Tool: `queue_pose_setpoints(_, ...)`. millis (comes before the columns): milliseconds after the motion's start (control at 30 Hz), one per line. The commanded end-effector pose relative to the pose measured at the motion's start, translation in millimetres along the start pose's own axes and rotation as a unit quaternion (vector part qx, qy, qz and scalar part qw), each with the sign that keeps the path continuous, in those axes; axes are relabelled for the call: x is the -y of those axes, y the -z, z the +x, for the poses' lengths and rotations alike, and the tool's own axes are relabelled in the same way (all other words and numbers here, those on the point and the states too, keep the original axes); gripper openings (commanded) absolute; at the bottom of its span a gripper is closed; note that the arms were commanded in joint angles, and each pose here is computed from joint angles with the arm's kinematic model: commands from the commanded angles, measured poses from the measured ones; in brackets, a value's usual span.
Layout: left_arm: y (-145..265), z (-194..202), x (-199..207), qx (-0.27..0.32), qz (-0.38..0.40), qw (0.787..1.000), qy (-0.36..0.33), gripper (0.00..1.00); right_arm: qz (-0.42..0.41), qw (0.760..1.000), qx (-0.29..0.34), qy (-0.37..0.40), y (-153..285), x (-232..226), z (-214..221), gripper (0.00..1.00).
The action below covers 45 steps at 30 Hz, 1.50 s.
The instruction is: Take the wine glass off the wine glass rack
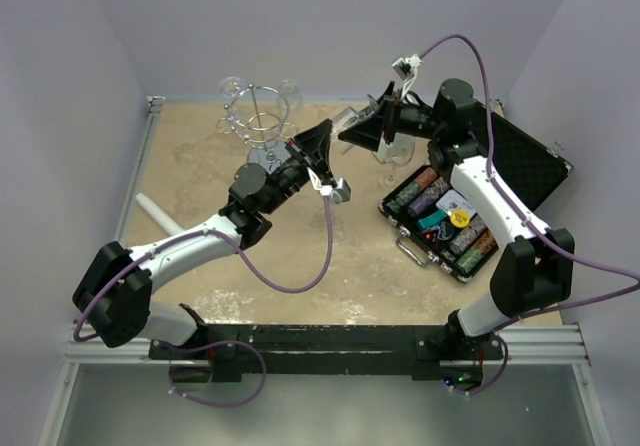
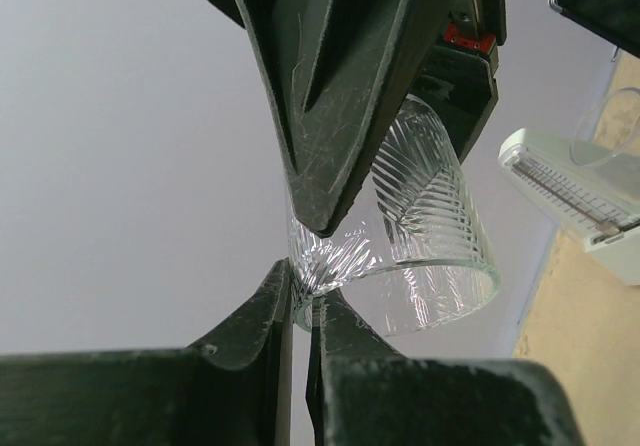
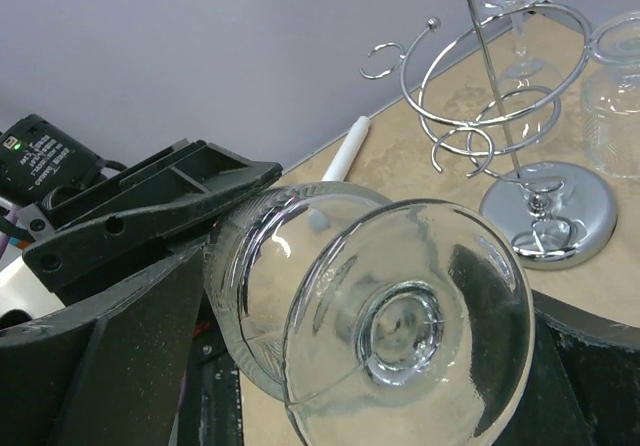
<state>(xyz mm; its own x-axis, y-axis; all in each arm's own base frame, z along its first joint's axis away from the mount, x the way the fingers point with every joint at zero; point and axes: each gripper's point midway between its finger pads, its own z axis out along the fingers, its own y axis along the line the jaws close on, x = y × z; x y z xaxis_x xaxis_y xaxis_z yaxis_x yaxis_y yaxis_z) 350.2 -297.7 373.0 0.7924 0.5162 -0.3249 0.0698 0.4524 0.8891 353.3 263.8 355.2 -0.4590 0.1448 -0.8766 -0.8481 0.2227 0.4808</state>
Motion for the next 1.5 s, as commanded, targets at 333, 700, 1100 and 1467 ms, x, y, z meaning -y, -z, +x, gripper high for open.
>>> queue_pose_setpoints(333, -1, -56, -108, 0.077, -0.114, 0.986, 0.097, 0.0, -0.129, 0.99, -0.057, -0.005, 6, -17, 35, 0.98)
queue_pose_setpoints(700, 2, -53, -124, 0.059, -0.134, 0.982, 0.122, 0.0, -0.149, 0.985, -0.072, -0.043, 7, -15, 46, 0.98)
queue_pose_setpoints(1100, 1, -24, -122, -0.046, -0.096, 0.982, 0.157, 0.0, 0.108, 0.986, 0.043, 0.123, 73, 53, -35, 0.98)
queue_pose_setpoints(1467, -32, -27, -28, -0.072, 0.174, 0.963, 0.193, 0.0, 0.373, 0.887, 0.136, 0.237, 150, 81, -110, 0.99)
